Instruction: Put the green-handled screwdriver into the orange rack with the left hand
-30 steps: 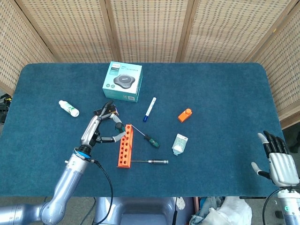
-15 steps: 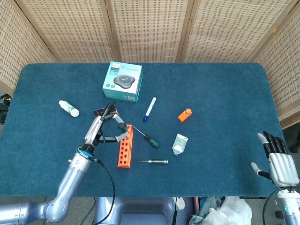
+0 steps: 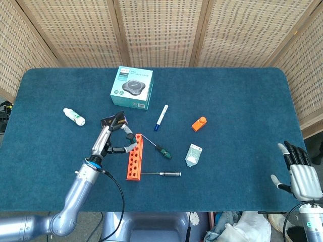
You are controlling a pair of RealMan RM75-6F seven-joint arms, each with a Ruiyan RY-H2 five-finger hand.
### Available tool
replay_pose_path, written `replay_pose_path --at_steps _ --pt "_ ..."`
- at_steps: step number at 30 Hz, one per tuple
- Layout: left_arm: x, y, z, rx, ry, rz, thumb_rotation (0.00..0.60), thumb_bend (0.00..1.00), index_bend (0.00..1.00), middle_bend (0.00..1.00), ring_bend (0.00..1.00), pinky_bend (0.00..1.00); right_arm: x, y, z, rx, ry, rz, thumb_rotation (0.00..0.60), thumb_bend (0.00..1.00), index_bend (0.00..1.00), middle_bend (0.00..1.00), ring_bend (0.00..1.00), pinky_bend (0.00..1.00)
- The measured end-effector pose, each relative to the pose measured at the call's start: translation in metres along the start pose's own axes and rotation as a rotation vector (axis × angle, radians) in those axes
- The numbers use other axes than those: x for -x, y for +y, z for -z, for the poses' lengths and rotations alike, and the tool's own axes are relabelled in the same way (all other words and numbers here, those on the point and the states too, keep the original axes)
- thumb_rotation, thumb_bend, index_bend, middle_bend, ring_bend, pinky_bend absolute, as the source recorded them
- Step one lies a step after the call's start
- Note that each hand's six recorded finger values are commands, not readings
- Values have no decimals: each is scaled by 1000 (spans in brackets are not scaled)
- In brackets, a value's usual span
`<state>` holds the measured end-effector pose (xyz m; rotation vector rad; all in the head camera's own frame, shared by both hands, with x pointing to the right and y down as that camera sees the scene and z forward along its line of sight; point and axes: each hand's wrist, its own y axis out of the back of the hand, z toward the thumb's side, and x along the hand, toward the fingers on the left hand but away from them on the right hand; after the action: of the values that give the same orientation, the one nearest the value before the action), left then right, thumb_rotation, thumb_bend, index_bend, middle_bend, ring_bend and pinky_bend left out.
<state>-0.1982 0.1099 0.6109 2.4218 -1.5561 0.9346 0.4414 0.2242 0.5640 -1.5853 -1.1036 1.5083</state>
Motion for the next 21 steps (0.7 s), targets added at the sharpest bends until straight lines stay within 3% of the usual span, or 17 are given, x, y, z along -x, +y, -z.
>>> replay_pose_path --at_steps 21 --pt "-3 -15 40 -66 91 42 600 305 615 39 0 0 -1 2 2 10 -4 3 600 244 0 0 0 0"
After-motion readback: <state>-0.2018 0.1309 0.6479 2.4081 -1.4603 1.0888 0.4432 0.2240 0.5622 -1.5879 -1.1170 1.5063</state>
